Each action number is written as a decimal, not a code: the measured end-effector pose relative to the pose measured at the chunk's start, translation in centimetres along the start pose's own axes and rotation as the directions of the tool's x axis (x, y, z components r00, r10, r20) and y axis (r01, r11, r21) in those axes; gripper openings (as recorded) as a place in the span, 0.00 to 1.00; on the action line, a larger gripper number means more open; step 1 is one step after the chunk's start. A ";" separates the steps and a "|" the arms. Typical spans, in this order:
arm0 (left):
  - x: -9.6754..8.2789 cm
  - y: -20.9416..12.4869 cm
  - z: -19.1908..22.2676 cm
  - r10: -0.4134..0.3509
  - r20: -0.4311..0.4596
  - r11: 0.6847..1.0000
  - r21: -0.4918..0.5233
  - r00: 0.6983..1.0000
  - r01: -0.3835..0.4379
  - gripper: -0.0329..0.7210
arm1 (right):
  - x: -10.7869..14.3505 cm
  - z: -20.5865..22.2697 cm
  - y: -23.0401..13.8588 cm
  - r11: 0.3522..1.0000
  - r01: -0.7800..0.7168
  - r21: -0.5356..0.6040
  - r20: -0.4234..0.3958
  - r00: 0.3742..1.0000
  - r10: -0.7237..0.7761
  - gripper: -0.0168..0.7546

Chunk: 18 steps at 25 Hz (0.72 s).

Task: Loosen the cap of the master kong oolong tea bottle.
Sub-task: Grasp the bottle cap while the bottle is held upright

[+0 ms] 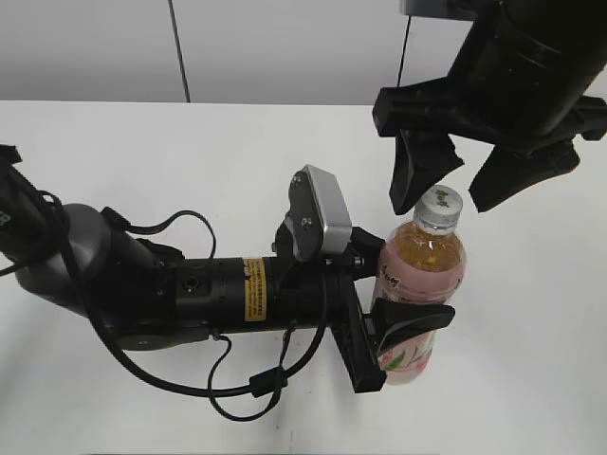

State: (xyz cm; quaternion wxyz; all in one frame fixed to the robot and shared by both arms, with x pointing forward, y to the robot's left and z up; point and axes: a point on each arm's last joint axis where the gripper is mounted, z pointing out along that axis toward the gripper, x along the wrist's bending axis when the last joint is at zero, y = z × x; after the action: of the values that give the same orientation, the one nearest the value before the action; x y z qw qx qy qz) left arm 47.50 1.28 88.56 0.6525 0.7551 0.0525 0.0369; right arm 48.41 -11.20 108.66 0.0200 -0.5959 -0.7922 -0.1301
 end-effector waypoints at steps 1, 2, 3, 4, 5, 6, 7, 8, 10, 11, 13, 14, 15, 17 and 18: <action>0.0 0.0 0.0 0.000 0.000 1.000 0.000 1.000 0.000 0.57 | 0.0 0.0 0.0 1.000 -0.001 0.002 -0.001 1.000 0.001 0.73; 0.0 0.0 0.0 0.000 0.000 1.000 0.000 1.000 0.000 0.57 | 0.0 0.0 0.0 1.000 -0.001 0.002 -0.001 1.000 0.001 0.72; 0.0 0.0 0.0 0.000 0.000 1.000 0.000 1.000 0.000 0.57 | 0.0 0.0 0.0 1.000 -0.001 0.002 -0.001 1.000 0.001 0.70; 0.0 0.0 0.0 0.000 0.000 1.000 0.000 1.000 0.000 0.57 | 0.0 0.0 0.0 1.000 -0.001 0.002 -0.001 1.000 0.001 0.67; 0.0 0.0 0.0 0.000 0.000 1.000 0.000 1.000 0.000 0.57 | 0.0 0.0 0.0 1.000 -0.001 0.002 -0.002 1.000 0.001 0.64; 0.0 0.0 0.0 0.000 0.000 1.000 0.000 1.000 0.000 0.57 | 0.0 0.0 0.0 1.000 -0.002 0.002 -0.003 1.000 0.002 0.59; 0.0 0.0 0.0 0.000 0.000 1.000 0.000 1.000 0.000 0.57 | 0.0 0.0 0.0 1.000 -0.002 0.002 -0.003 1.000 0.002 0.54; 0.0 0.0 0.0 0.000 0.000 1.000 0.000 1.000 0.000 0.57 | 0.0 0.0 0.0 1.000 0.001 0.002 -0.003 1.000 -0.001 0.48; 0.0 0.0 0.0 0.000 0.000 1.000 0.000 1.000 0.000 0.57 | 0.1 0.0 0.0 1.000 0.011 0.003 -0.005 1.000 -0.011 0.38; 0.0 0.0 0.0 0.000 0.000 1.000 0.000 1.000 0.000 0.57 | 0.1 0.0 0.0 1.000 0.021 0.003 -0.005 1.000 -0.021 0.38; 0.0 0.0 0.0 0.000 0.000 1.000 0.000 1.000 0.000 0.57 | 0.1 0.0 0.0 0.998 0.059 0.003 -0.006 0.998 -0.059 0.38; 0.0 0.0 0.0 0.000 0.000 1.000 0.000 1.000 0.000 0.57 | 0.1 0.0 0.0 0.996 0.088 0.003 -0.006 0.996 -0.088 0.38; 0.0 0.0 0.0 0.000 0.000 1.000 0.000 1.000 0.000 0.57 | 0.1 0.0 0.0 0.991 0.136 0.002 -0.007 0.991 -0.136 0.38; 0.0 0.0 0.0 0.000 0.000 1.000 0.000 1.000 0.000 0.57 | 0.1 0.0 0.0 0.958 0.286 0.001 -0.008 0.958 -0.286 0.38; 0.0 0.0 0.0 0.000 0.000 1.000 0.000 1.000 0.000 0.57 | 0.1 0.0 0.0 0.932 0.362 0.000 -0.011 0.932 -0.362 0.38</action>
State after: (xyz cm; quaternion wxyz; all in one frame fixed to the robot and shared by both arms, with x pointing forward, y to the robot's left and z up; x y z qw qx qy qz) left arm 47.50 1.28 88.56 0.6525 0.7551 0.0525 0.0369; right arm 48.37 -11.11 108.64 0.0006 -0.4393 -0.8884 -0.1337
